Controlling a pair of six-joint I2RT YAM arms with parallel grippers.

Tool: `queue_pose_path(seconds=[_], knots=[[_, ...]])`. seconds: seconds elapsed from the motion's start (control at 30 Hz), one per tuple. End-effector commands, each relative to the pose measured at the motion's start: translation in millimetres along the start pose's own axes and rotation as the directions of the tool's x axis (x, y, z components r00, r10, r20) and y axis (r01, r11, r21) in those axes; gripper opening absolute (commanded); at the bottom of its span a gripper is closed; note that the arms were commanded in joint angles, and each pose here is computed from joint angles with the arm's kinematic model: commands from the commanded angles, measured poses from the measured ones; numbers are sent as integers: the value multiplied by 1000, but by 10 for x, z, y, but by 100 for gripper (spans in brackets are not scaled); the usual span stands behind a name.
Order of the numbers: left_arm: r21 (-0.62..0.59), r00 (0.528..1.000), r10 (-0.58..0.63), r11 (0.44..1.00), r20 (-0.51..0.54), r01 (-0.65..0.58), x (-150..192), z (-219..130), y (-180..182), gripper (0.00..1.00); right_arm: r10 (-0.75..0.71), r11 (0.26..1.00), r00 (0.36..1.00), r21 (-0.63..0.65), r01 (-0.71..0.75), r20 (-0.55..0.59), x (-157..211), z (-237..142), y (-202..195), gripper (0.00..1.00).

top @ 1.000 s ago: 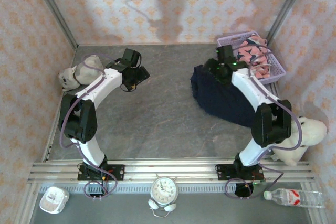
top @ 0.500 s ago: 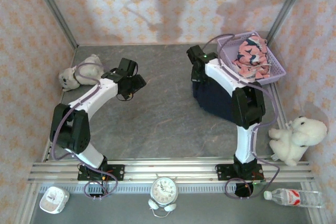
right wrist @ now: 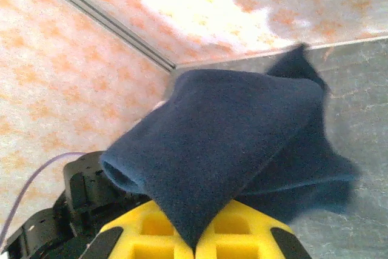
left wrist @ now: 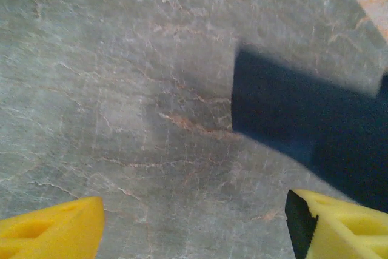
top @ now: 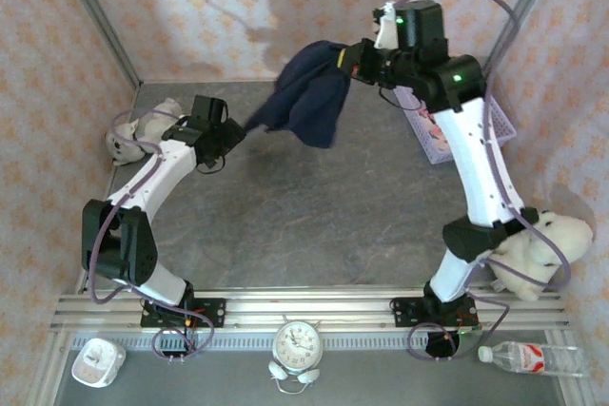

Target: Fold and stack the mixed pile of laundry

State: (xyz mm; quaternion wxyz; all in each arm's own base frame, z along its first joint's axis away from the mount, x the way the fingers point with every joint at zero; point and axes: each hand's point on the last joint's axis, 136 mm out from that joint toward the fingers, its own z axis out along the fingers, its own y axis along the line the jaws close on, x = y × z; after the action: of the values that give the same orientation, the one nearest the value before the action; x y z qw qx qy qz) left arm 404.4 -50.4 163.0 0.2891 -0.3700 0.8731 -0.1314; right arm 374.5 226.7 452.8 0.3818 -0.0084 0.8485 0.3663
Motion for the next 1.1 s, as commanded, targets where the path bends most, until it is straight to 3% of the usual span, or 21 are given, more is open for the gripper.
queue_pose_path(seconds=[0.0,0.07,0.1,0.2,0.3,0.43,0.53,0.63,0.77,0.93,1.07], knots=[[30,995,11,999,96,-14,-244,-278,-74,80,155,977,984,158,-140,-83,207,346,-766,0],[28,995,19,999,100,-22,-235,-323,-43,81,240,948,964,244,-206,-117,416,528,-1252,0],[25,995,19,999,99,-22,-217,-329,-14,81,298,924,945,291,-249,-138,588,665,-1585,5],[17,996,15,1000,89,-16,-140,-335,78,80,434,837,881,447,-317,-188,1055,873,-2403,51],[15,998,-3,1000,55,2,-15,-273,166,80,445,747,875,617,-247,-189,1349,852,-2950,60],[0,1000,-27,1000,10,27,137,-136,272,80,382,762,888,631,-147,-254,1559,863,-2865,62],[-12,999,-32,999,-11,32,197,-23,309,79,283,816,895,576,-36,-345,1744,965,-2530,63],[-41,1000,1,999,-8,-1,184,90,337,79,198,873,868,485,56,-455,2058,1161,-2155,63],[-77,998,37,996,-45,-40,228,332,353,78,155,907,821,409,104,-550,2467,1386,-1933,64],[-99,993,21,995,-117,-33,399,678,395,70,61,902,750,358,240,-658,2852,1537,-1836,64],[-64,984,10,998,-179,-21,610,849,267,64,74,851,725,423,312,-684,2963,1508,-2037,64]])
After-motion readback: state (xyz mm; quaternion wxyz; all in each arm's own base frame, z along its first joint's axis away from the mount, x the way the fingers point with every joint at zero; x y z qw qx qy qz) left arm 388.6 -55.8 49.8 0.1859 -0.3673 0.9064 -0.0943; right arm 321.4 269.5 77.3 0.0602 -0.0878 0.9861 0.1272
